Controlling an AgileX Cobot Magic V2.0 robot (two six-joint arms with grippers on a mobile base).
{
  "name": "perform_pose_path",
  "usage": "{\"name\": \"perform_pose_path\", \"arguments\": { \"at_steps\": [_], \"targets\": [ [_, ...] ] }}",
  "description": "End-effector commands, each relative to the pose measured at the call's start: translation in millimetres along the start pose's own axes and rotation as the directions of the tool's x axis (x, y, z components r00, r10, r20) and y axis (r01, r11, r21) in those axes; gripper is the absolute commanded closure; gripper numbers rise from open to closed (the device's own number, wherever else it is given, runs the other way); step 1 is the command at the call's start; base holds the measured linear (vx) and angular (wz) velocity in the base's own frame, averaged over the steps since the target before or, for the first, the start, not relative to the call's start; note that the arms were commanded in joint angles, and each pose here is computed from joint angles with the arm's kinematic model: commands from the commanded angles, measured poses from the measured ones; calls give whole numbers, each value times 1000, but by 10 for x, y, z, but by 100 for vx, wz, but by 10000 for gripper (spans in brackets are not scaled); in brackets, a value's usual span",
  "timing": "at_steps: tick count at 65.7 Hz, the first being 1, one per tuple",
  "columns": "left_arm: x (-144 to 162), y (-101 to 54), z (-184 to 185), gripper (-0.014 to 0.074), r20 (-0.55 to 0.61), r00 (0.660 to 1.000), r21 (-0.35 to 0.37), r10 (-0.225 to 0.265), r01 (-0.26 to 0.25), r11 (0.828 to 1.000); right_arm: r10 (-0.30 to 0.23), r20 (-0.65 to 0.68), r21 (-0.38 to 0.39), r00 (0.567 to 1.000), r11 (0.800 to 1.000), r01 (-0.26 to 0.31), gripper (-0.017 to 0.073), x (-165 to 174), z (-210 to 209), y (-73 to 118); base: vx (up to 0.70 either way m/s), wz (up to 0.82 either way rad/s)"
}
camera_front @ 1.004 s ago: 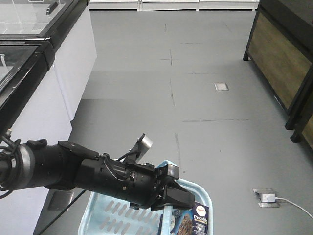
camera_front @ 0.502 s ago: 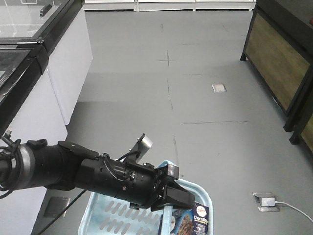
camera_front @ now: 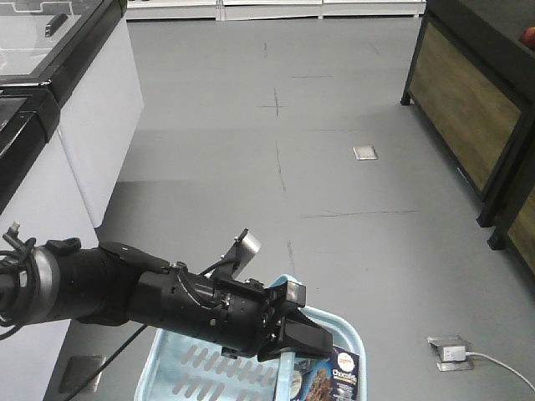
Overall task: Left arm holds basket, right arm returns cookies
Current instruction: 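Hold the basket with the left gripper while driving toward the shelves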
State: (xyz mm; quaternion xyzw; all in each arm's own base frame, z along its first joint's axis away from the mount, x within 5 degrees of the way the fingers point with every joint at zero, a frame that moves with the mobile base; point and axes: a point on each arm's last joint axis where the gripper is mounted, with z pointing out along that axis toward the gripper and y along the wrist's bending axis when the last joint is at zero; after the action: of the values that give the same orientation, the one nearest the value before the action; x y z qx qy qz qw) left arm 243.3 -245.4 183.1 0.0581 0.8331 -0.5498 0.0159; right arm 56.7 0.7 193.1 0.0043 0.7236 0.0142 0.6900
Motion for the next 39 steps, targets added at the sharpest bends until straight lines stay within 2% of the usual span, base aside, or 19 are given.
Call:
{"name": "perform_pose_path", "arguments": {
  "at_steps": [1, 39],
  "targets": [
    [-15, -306, -101, 600, 24, 999, 123, 35, -38, 992, -6, 89, -1, 996, 1000, 6, 568, -79, -11, 3, 12, -7],
    [-15, -306, -101, 600, 24, 999, 123, 35, -38, 992, -6, 90, -3, 996, 1000, 7, 568, -82, -12, 4, 20, 1]
  ]
}}
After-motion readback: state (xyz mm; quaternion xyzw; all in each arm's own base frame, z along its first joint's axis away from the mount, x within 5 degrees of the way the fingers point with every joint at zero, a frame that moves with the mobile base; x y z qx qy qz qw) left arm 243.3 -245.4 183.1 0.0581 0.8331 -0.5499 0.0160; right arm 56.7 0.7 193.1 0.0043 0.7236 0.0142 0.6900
